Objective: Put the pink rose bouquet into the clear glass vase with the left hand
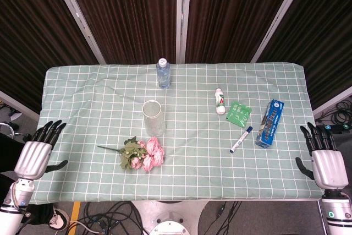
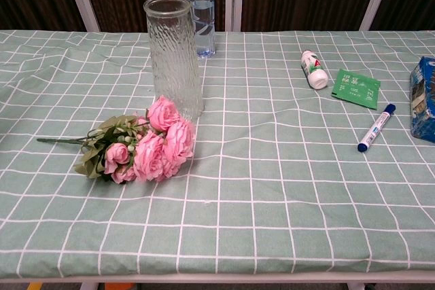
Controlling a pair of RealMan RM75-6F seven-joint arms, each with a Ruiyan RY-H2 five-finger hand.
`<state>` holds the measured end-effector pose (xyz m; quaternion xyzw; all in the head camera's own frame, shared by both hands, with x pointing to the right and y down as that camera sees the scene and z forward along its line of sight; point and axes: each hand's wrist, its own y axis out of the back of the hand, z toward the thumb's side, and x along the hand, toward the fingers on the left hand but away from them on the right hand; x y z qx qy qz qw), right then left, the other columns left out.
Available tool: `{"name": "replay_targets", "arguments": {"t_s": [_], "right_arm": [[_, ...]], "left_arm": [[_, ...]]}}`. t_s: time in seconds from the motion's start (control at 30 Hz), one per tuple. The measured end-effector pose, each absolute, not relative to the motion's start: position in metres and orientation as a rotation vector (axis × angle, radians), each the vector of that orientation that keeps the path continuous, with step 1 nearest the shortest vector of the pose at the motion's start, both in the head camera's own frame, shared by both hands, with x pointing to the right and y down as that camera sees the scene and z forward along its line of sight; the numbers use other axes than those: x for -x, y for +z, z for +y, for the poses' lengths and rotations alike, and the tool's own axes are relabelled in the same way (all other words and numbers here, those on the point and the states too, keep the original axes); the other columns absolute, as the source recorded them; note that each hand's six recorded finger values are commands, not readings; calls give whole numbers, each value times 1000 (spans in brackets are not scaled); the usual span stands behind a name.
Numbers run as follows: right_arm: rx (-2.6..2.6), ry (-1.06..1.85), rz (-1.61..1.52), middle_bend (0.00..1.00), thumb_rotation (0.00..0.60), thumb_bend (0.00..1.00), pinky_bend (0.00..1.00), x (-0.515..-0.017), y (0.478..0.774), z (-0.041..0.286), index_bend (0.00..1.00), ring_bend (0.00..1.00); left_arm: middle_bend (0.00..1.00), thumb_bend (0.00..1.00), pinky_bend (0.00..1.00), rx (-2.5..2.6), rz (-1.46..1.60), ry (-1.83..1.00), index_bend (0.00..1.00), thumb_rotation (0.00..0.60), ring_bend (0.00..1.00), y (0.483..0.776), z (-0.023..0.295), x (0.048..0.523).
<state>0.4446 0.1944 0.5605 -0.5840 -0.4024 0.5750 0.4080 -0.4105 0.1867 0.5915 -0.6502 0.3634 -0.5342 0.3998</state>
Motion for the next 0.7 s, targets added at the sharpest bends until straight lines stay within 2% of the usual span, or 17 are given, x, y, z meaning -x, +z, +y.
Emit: {"name": "replay_targets", "arguments": {"t_s": [0.37, 0.7], "right_arm": [[1472, 1448, -1015, 0, 600, 219, 0, -444, 557, 192, 0, 0], [1467, 1462, -1010, 0, 600, 219, 0, -447, 557, 193, 0, 0]], "left_arm": [[25, 0, 155, 1715, 898, -1324, 29, 600, 3, 595, 187, 396], [21, 0, 155, 1881, 789, -1240, 8, 600, 3, 612, 194, 355]]}}
